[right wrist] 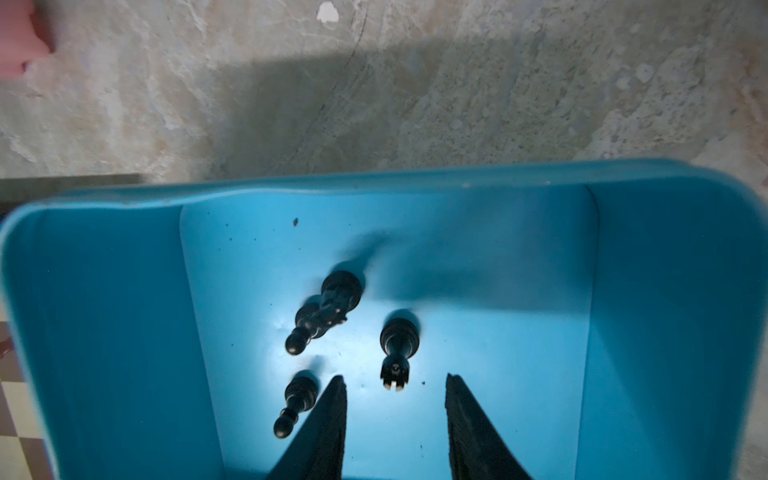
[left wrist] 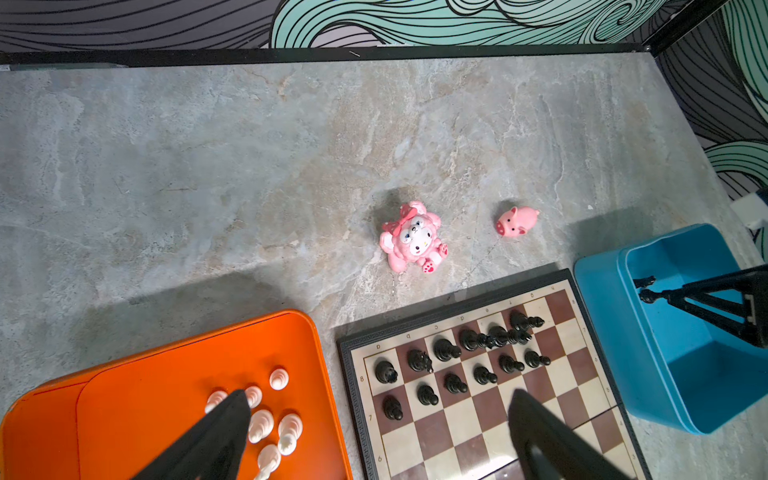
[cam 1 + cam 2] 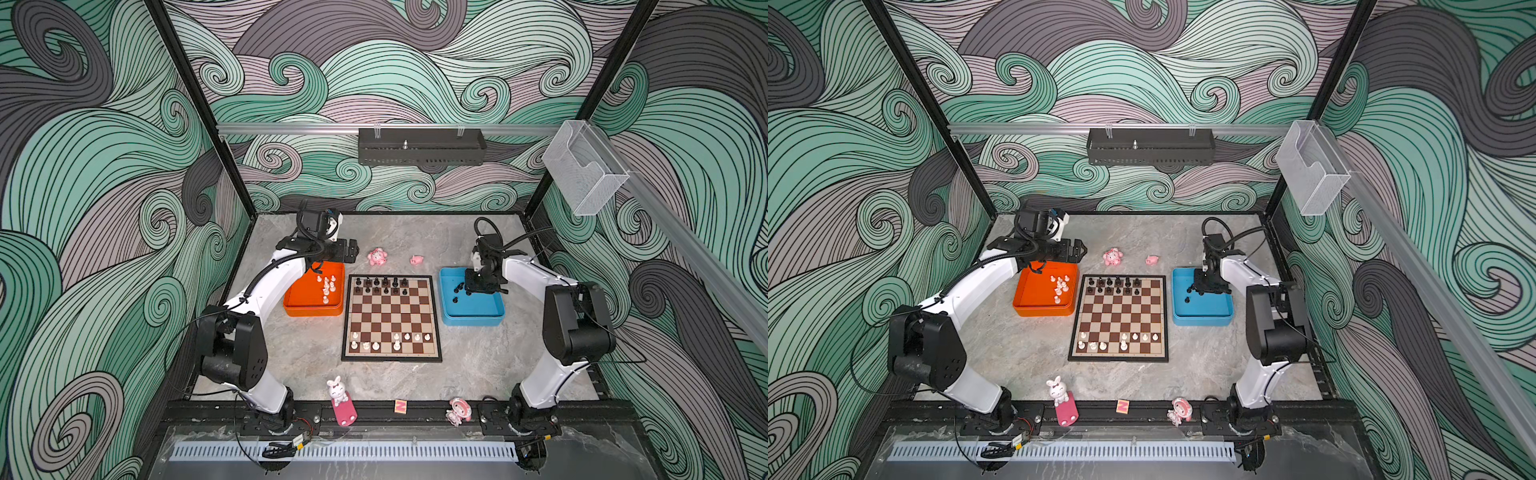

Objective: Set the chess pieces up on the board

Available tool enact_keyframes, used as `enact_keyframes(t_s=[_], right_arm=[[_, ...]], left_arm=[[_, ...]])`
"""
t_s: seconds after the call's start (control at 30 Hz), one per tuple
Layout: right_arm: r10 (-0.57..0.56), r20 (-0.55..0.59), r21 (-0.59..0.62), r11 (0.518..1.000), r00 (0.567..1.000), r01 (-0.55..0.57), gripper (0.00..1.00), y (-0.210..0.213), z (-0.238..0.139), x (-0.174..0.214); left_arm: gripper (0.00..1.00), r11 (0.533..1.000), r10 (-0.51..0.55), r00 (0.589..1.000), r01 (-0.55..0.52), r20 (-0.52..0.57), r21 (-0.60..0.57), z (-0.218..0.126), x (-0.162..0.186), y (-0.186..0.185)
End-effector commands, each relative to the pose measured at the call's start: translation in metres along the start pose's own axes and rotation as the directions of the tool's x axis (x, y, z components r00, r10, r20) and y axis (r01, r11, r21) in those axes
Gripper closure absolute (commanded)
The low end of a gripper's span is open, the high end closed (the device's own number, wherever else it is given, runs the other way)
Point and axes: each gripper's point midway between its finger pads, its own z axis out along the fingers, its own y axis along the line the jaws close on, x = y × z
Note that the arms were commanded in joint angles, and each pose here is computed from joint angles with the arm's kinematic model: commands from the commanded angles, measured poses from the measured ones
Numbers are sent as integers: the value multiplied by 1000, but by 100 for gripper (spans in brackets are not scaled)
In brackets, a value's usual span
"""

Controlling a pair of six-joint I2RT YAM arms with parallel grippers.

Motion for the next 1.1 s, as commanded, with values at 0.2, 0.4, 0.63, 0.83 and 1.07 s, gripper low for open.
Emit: enact_keyframes(t_s=[0.2,0.4,0.63,0.83,1.07], right_arm=[[-8,-9,7,1000,1000,8,61,-1,8,0],[-10,-23,8,1000,1000,10,65,-1,13,2],[-9,-28,4,1000,1000,9,65,-1,16,2],[-12,-24,0,1000,1000,12,66,0,18,1],[-13,-17,4,1000,1000,13,70,-1,19,0]], left_arm=[[1,1000,9,1000,-9,-22,-9,1,-1,-1],[1,1000,7,1000,-7,-26,-5,4,-1,-1],[1,1000,7,999,-8,-34,-4,5,1,-2],[1,1000,7,999,-7,-34,-5,7,1,-1],[1,1000,7,999,-7,-40,-4,9,3,-1]])
